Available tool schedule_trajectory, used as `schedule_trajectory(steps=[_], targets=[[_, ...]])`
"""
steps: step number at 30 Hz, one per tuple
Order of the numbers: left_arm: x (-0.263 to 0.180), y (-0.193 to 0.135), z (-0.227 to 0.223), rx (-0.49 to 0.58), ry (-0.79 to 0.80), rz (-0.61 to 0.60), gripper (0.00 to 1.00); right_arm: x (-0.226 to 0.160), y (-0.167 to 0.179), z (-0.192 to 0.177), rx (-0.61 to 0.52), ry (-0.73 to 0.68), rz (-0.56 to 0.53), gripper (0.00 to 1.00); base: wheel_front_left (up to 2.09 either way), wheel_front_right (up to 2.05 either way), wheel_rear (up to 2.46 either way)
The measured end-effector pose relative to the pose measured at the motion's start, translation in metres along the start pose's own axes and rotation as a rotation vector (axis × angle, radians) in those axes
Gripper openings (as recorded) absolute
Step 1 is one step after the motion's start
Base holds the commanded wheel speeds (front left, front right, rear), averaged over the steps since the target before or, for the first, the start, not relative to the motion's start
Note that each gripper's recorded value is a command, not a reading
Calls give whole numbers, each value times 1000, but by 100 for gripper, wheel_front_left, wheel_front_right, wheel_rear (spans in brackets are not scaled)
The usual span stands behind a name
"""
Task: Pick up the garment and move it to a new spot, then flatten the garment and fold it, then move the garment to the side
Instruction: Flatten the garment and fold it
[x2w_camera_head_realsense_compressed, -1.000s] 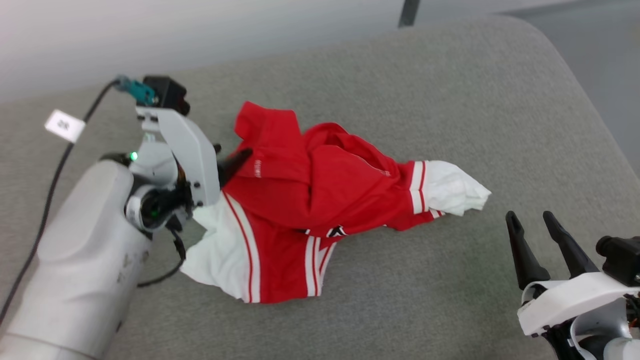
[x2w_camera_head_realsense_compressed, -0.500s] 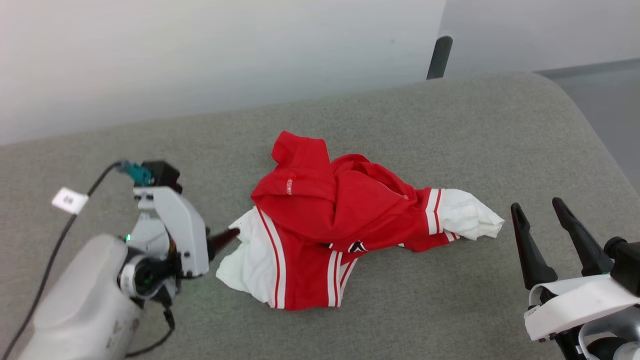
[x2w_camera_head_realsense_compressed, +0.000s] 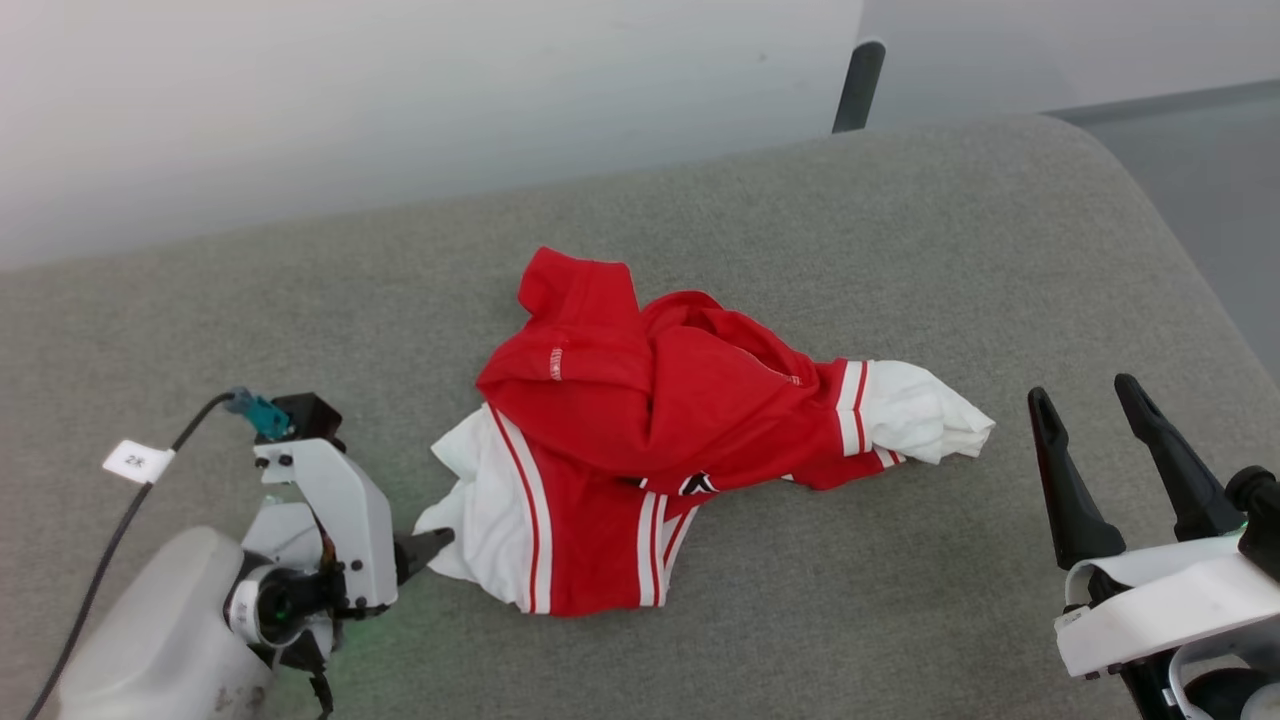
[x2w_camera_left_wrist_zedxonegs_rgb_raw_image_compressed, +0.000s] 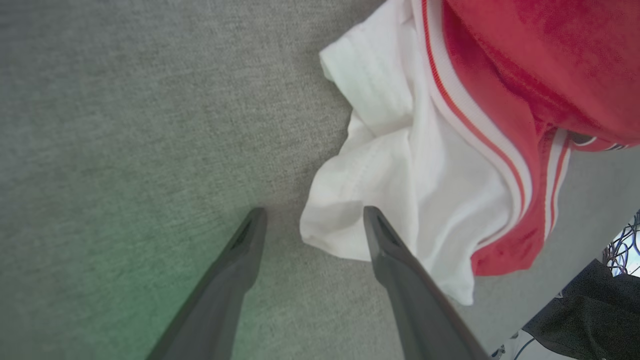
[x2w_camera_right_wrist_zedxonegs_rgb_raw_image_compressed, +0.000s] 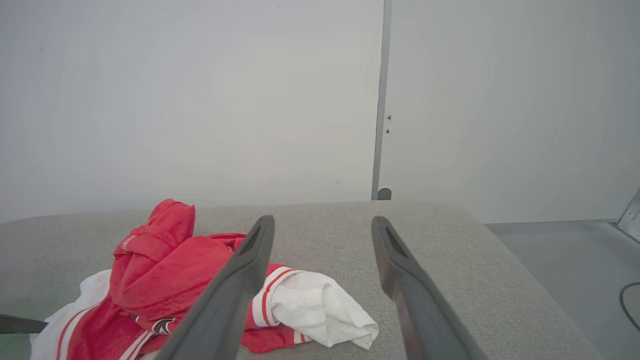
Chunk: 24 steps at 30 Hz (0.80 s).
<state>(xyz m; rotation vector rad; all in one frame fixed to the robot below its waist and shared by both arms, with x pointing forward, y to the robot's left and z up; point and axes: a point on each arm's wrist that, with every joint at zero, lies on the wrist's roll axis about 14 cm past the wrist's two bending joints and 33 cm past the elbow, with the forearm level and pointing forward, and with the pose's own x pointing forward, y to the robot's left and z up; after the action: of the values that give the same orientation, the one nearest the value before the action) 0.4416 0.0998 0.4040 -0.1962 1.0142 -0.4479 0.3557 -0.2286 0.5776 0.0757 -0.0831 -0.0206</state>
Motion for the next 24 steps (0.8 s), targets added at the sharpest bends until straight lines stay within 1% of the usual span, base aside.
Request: schedule_trajectory(steps=[3,6,7,8,9,11,14,18,22,24], targets=[[7,6,-2,-1,15,14,100,3,-1,1,-9,-6,-3,100,0,0,0],[13,6,-3,-23,29,4,100,4,-3,2,-14,-13,-9,100,0,0,0],[14,6,-3,-44,34,-2,64,5,-4,2,-15,-13,-11,100,0,0,0],[16,5,-5,-55,45,-10,19,5,-4,2,-15,-13,-13,100,0,0,0],[15,4,-5,-72,52,-17,0,5,-5,2,-14,-15,-14,100,0,0,0],[14,7,-7,-97,64,-16,0,5,-5,2,-14,-17,-13,100,0,0,0],[11,10,-10,-103,79,-14,0,7,-4,4,-16,-22,-10,100,0,0,0],[-1,16,-4,-65,64,12,0,8,-1,8,-25,-35,4,100,0,0,0],[-22,34,6,-35,25,67,0,8,3,13,-30,-57,19,100,0,0,0],[-32,39,11,-15,2,85,0,6,5,14,-28,-60,24,100,0,0,0]])
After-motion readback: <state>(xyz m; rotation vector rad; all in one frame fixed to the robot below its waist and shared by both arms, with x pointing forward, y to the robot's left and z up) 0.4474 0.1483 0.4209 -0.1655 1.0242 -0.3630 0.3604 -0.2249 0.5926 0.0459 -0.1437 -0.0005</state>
